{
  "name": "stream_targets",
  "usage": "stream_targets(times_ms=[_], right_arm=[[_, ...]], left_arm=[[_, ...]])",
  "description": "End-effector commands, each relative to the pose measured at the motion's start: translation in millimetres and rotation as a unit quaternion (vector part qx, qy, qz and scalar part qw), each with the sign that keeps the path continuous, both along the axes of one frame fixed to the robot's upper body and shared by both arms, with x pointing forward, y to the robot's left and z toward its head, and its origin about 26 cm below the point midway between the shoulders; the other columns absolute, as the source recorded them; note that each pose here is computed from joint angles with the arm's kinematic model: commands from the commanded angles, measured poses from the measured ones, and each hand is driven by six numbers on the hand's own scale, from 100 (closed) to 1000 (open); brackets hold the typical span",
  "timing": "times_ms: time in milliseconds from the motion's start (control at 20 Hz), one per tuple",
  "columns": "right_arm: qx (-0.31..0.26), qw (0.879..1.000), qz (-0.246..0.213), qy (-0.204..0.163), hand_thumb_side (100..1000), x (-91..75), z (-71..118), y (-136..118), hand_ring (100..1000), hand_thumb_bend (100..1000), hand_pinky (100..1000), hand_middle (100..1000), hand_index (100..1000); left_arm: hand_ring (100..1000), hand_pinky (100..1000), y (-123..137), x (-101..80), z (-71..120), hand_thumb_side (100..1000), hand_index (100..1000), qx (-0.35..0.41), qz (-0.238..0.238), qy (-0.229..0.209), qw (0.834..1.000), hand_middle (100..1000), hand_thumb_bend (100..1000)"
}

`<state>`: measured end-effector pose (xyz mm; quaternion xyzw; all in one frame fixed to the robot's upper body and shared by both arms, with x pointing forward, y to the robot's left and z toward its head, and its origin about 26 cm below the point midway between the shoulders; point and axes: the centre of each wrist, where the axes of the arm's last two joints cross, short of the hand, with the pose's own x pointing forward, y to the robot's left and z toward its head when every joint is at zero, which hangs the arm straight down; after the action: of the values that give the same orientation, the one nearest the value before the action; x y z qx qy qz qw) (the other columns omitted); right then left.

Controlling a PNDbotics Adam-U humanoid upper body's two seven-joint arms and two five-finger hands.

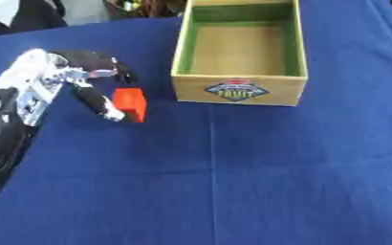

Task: Pick up objects on the table and place them in the box.

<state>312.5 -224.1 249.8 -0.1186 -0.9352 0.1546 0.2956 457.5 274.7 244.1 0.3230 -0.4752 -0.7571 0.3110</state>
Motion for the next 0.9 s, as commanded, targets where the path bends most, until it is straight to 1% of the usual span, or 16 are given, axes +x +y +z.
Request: stream_targets(times_ms=[50, 200, 250, 350, 650, 700, 750, 800, 850, 900], right_arm=[[-0.004, 1.000, 0.006, -0.016, 637, -3.8, 8.5, 0.4, 869, 171, 931, 614, 795], [-0.004, 1.000, 0.006, -0.016, 638, -3.7, 8.8, 0.7, 869, 172, 932, 614, 795], [-0.004, 1.000, 0.007, -0.016, 638, -3.7, 9.0, 0.9, 869, 172, 932, 614, 795], [-0.004, 1.000, 0.008, -0.016, 638, -3.7, 9.1, 1.2, 869, 173, 932, 614, 795], [-0.004, 1.000, 0.008, -0.015, 638, -3.7, 8.8, 1.3, 869, 173, 932, 614, 795], [-0.004, 1.000, 0.008, -0.015, 638, -3.7, 8.8, 1.3, 869, 174, 932, 614, 796], [-0.004, 1.000, 0.008, -0.015, 638, -3.7, 8.8, 1.4, 869, 174, 932, 614, 796], [-0.004, 1.000, 0.009, -0.014, 638, -3.7, 8.7, 1.4, 869, 173, 932, 614, 796], [-0.004, 1.000, 0.009, -0.014, 638, -3.7, 8.7, 1.4, 869, 173, 932, 614, 796], [-0.004, 1.000, 0.009, -0.014, 638, -3.7, 8.7, 1.3, 869, 174, 932, 614, 796]], left_arm=[[730, 666, 2.0, -0.3, 7.6, 668, 871, 0.038, -0.028, 0.004, 0.999, 697, 628], [684, 642, 1.0, -0.1, 6.6, 655, 824, 0.030, -0.034, -0.004, 0.999, 625, 598], [684, 642, 0.8, 0.0, 6.3, 655, 824, 0.028, -0.036, -0.005, 0.999, 625, 598], [658, 621, 0.2, -0.1, 6.2, 646, 790, 0.022, -0.039, -0.010, 0.999, 594, 552], [610, 583, -0.8, -0.5, 7.1, 651, 740, 0.008, -0.044, -0.022, 0.999, 542, 487], [586, 564, -0.9, -0.5, 7.0, 650, 714, 0.006, -0.044, -0.024, 0.999, 511, 444], [581, 559, -0.9, -0.6, 6.7, 650, 708, 0.003, -0.044, -0.026, 0.999, 505, 429], [562, 540, -0.8, -0.5, 6.4, 653, 692, 0.000, -0.043, -0.028, 0.999, 486, 378], [556, 534, -0.8, -0.5, 6.1, 656, 687, -0.004, -0.041, -0.030, 0.999, 481, 370], [535, 514, -0.8, -0.5, 5.7, 662, 667, -0.007, -0.040, -0.032, 0.999, 458, 318]])
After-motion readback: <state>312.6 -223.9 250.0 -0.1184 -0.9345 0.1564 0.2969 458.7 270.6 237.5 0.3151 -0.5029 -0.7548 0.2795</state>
